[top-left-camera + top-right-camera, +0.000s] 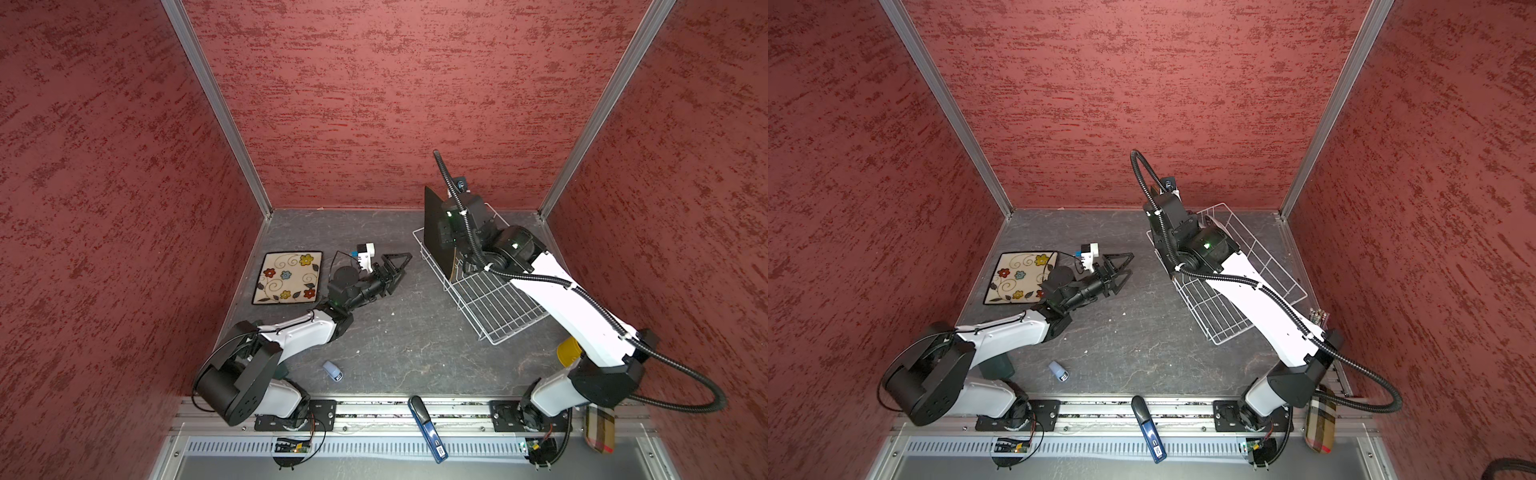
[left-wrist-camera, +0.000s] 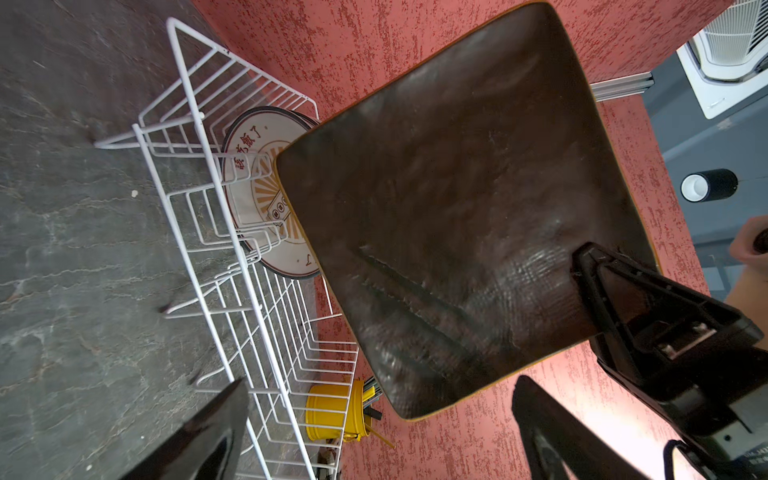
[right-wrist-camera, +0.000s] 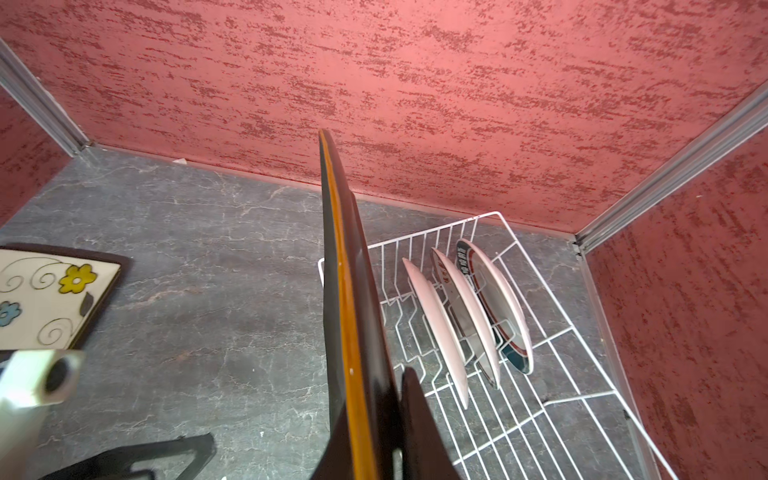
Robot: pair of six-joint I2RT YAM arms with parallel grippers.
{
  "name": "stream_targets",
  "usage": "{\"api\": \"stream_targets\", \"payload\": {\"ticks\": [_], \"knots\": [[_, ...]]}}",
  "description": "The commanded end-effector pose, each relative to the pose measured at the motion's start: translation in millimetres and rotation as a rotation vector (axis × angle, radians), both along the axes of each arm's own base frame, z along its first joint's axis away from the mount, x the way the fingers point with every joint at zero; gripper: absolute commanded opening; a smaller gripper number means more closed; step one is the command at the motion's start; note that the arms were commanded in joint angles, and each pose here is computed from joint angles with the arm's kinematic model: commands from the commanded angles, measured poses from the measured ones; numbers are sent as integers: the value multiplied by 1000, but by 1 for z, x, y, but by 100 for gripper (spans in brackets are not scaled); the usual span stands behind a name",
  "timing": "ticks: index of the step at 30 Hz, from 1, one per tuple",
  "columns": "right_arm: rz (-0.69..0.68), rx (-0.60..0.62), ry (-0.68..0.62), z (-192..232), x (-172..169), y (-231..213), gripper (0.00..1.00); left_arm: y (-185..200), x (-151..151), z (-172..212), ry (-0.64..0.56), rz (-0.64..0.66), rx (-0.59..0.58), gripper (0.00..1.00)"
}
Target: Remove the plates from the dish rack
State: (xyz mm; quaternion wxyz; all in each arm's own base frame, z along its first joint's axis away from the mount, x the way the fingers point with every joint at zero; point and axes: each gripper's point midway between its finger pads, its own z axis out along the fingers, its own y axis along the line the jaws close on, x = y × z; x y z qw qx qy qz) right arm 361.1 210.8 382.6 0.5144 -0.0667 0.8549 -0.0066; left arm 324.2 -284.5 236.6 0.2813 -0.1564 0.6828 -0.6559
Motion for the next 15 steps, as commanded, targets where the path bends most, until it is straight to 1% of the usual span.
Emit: {"api": "stream_targets", "payload": {"ticks": [1, 6, 11, 15], "knots": [[11, 224, -175, 68, 2, 10, 0, -7, 3, 27, -86, -23, -81, 99], [19, 254, -171, 70, 1, 13, 0, -11, 7, 34, -133, -36, -158, 97], [26, 270, -175, 73, -1, 14, 0, -14, 11, 29, -122, -42, -189, 96], [28, 275, -175, 73, -2, 14, 0, -16, 13, 21, -104, -40, -188, 96]]}}
